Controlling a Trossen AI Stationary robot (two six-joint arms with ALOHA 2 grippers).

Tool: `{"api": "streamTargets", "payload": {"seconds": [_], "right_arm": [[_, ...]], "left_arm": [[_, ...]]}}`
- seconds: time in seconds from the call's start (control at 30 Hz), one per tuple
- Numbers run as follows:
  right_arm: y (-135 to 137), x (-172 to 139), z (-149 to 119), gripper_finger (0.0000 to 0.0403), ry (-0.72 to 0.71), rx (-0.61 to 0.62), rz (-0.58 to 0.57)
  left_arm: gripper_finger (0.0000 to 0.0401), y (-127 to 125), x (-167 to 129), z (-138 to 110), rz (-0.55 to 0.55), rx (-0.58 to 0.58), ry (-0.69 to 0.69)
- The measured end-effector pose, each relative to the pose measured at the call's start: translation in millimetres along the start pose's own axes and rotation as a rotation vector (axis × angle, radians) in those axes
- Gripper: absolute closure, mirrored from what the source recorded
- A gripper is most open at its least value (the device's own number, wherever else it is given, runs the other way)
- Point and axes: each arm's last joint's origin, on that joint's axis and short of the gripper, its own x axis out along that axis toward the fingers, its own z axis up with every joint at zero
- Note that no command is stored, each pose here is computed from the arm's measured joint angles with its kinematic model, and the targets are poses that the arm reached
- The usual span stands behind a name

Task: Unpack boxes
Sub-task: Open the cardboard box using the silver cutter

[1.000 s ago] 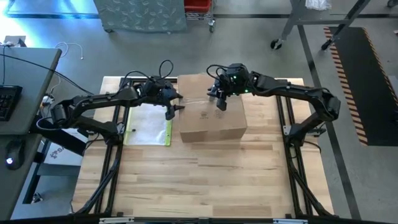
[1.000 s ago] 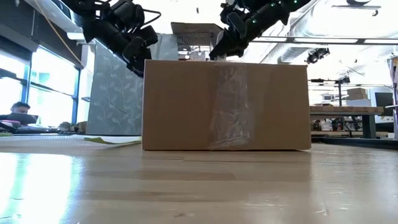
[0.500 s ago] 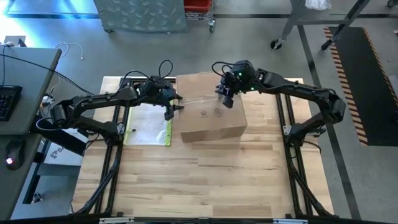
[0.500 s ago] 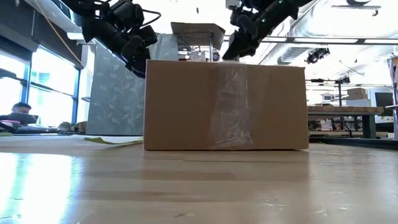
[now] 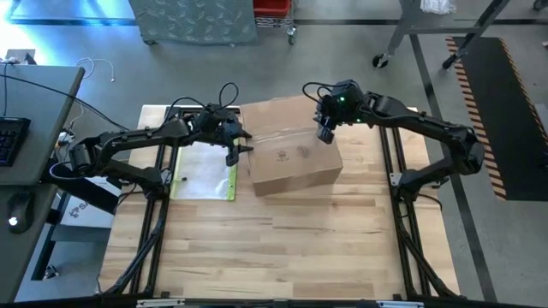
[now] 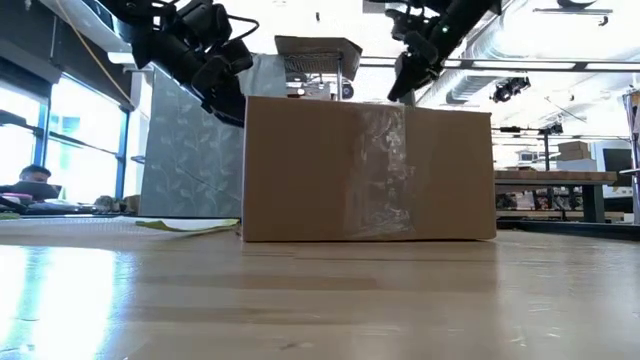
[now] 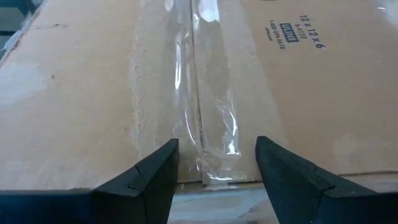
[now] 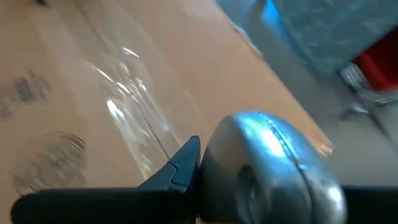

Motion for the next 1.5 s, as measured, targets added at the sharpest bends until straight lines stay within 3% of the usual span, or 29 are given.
{"api": "streamTargets", "payload": {"seconds": [0.17,0.27,0.57,0.67,0.77,0.9,1.0,1.23,1.5], "right_arm": [[-10,-15,-10,0.0344,0.113,-0.024,-0.267],[-10,-19,-12,0.0344,0.136,-0.012,-0.299],[-4,-30,-4,0.0344,-0.138,-0.021,0.024],[1,-27,-12,0.0344,-0.308,-0.027,0.162],[6,-17,-21,0.0344,-0.494,0.042,0.252],[13,-9,-21,0.0344,-0.821,0.111,0.380],[19,2,-24,0.0344,-0.961,0.156,0.430],[20,30,-18,0.0344,-0.984,0.228,0.460],[17,49,-1,0.0344,-0.926,0.242,0.471]], "left_arm": [[0.0204,-1,-1,-2,-0.025,0.001,0.013],[0.0204,-1,-1,-1,-0.024,0.005,0.010],[0.0204,-2,-23,14,0.002,-0.037,-0.035],[0.0204,-5,-42,28,0.019,-0.015,-0.101],[0.0204,-8,-59,42,0.064,0.008,-0.193],[0.0204,-15,-66,51,0.087,-0.013,-0.287],[0.0204,-20,-67,62,0.118,-0.021,-0.378],[0.0204,-17,-42,79,0.211,0.015,-0.494],[0.0201,16,4,73,0.025,-0.063,-0.553]]}}
